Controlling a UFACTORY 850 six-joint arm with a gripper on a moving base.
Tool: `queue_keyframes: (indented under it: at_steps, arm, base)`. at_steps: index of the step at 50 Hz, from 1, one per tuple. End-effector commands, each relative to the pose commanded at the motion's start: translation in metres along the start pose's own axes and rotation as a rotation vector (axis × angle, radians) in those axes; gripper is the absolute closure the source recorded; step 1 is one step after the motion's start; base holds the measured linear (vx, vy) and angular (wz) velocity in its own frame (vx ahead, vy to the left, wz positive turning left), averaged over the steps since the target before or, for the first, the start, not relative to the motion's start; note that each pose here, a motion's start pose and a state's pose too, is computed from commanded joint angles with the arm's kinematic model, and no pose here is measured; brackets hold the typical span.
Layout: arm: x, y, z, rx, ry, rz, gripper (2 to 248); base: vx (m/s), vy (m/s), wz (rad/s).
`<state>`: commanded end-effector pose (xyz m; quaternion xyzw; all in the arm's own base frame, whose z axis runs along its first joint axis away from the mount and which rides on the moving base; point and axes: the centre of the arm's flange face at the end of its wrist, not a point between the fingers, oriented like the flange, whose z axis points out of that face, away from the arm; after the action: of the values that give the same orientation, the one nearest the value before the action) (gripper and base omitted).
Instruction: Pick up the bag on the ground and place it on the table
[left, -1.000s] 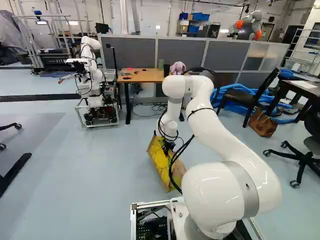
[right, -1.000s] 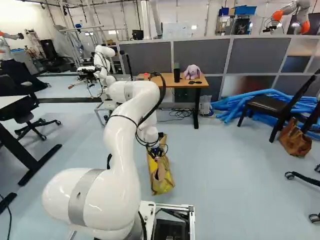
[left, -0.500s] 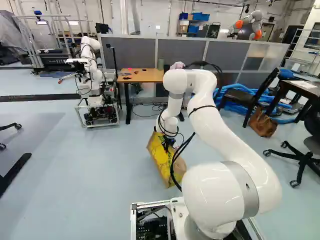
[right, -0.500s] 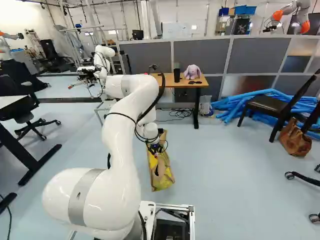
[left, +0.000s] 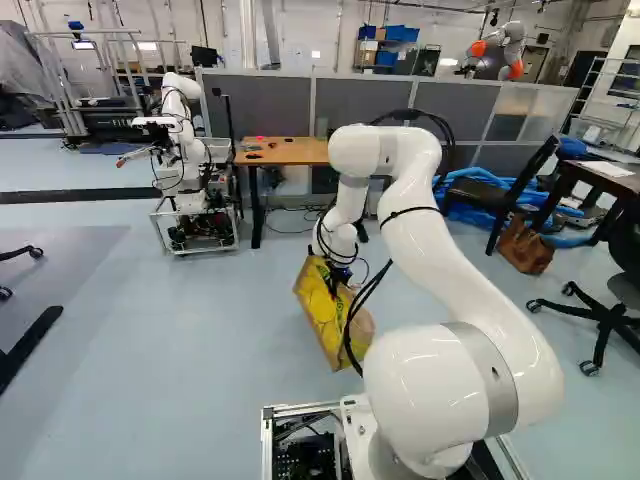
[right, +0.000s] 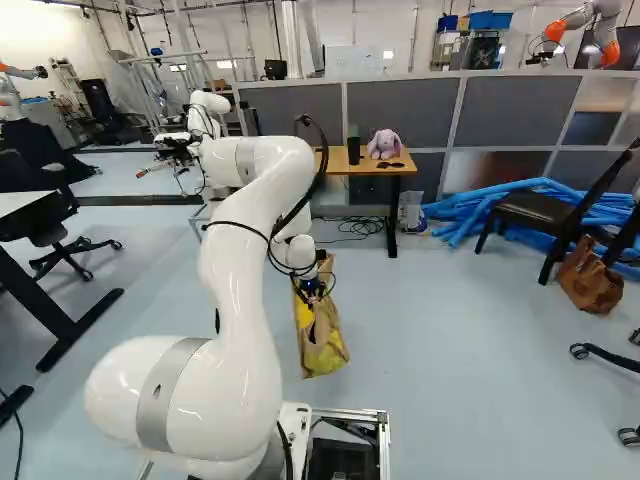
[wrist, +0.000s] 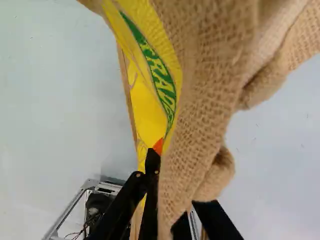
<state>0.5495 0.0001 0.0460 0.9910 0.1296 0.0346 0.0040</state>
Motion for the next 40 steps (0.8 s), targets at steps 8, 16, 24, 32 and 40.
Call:
queue_keyframes:
  at_steps: [8,16,24,32,40]
  arm:
    - [0.004,0.001,-0.012,0.002,-0.006,0.000,229]
    - [0.009,0.002,-0.024,0.004,-0.010,0.000,229]
    - [0.014,0.003,-0.036,0.005,-0.011,0.000,229]
    - [0.018,0.005,-0.047,0.005,-0.010,0.000,229]
    - [0.023,0.006,-0.059,0.005,-0.008,0.000,229]
  base:
    - [0.000,0.000,0.000]
    - [0.000,0.000,0.000]
    - [0.000,0.000,0.000]
    - [0.000,0.000,0.000]
    - [0.000,0.000,0.000]
